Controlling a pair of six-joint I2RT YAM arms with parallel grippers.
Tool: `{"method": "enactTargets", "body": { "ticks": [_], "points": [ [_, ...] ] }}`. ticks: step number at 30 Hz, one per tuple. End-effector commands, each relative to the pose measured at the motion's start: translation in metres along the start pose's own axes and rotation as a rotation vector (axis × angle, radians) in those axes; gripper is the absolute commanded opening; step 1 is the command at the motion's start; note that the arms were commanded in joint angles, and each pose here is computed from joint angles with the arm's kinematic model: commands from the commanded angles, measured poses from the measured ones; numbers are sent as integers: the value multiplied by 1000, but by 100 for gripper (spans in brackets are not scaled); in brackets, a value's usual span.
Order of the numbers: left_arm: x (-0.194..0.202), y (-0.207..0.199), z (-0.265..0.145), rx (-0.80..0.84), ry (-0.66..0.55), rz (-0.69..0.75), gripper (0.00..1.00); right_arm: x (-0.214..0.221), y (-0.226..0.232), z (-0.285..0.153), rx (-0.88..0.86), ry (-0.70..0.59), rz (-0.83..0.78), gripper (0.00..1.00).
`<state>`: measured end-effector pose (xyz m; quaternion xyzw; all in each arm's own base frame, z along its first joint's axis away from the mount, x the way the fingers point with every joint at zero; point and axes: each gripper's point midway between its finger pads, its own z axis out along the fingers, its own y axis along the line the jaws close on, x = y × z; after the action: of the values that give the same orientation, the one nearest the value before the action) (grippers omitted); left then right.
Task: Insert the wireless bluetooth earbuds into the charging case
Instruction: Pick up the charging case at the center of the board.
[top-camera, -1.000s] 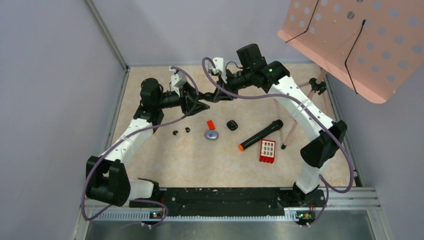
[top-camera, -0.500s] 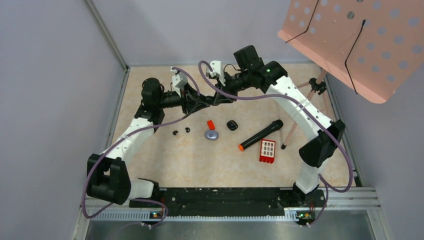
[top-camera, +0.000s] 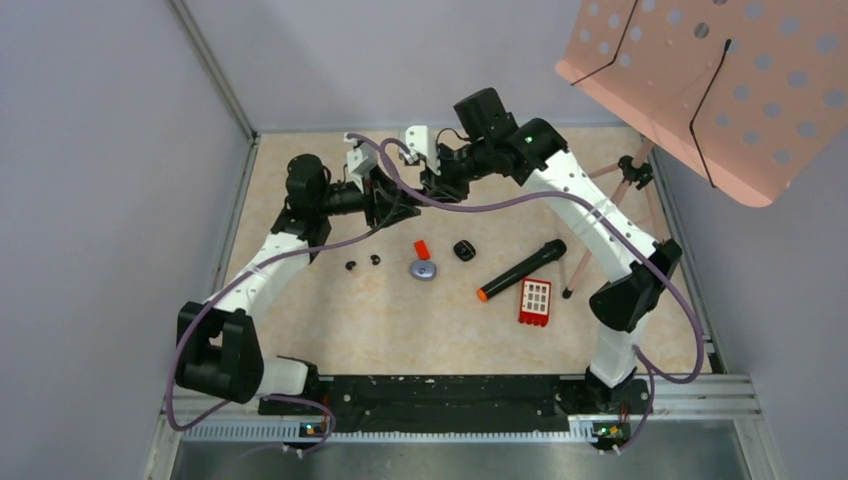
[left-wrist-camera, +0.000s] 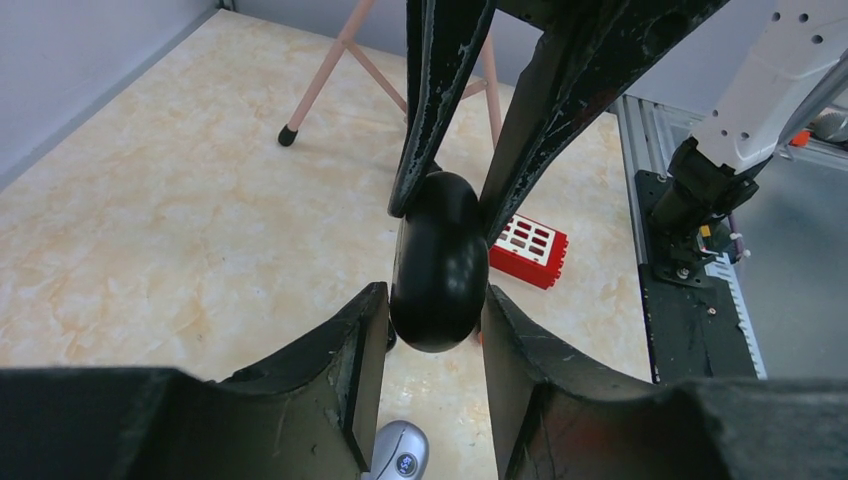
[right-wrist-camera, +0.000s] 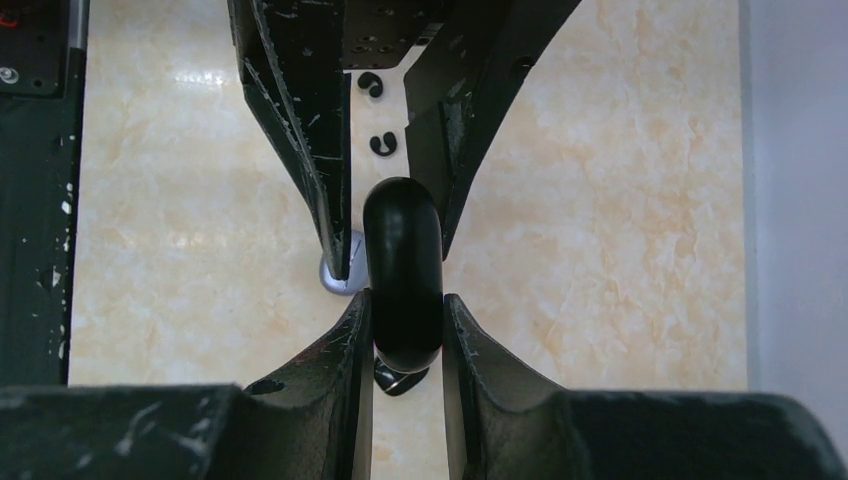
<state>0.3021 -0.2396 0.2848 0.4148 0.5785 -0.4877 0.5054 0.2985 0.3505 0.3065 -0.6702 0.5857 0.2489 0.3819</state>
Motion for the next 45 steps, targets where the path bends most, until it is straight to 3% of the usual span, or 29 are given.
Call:
{"method": "enactTargets", "body": {
  "ticks": [1, 9, 15, 18, 22, 24, 26, 28, 45],
  "points": [
    [-24, -3, 1, 24, -44, 77, 45, -7, 0, -4, 3, 28, -50, 12],
    [-21, -4, 2, 33, -40, 82, 34, -8, -1, -3, 2, 41, -55, 12],
    [-16, -1, 1, 20, -31, 90, 37, -12, -3, -4, 13, 34, -46, 12],
    [-17, -2, 2, 26, -31, 99, 30, -12, -3, -5, 19, 38, -43, 12],
    [-11, -4, 3, 36, -19, 114, 7, -13, -5, -5, 30, 40, -24, 13],
    [-9, -5, 3, 39, -19, 119, 1, -14, -8, -5, 43, 40, 0, 22],
    [-7, -7, 2, 44, -24, 131, 0, -12, -9, -3, 53, 47, 38, 32],
    [-6, -9, 2, 48, -29, 144, 0, -9, -10, -2, 58, 55, 71, 35],
    [3, -8, 1, 5, -37, 135, 0, -11, -31, -17, 101, 7, 215, 36]
  ]
}}
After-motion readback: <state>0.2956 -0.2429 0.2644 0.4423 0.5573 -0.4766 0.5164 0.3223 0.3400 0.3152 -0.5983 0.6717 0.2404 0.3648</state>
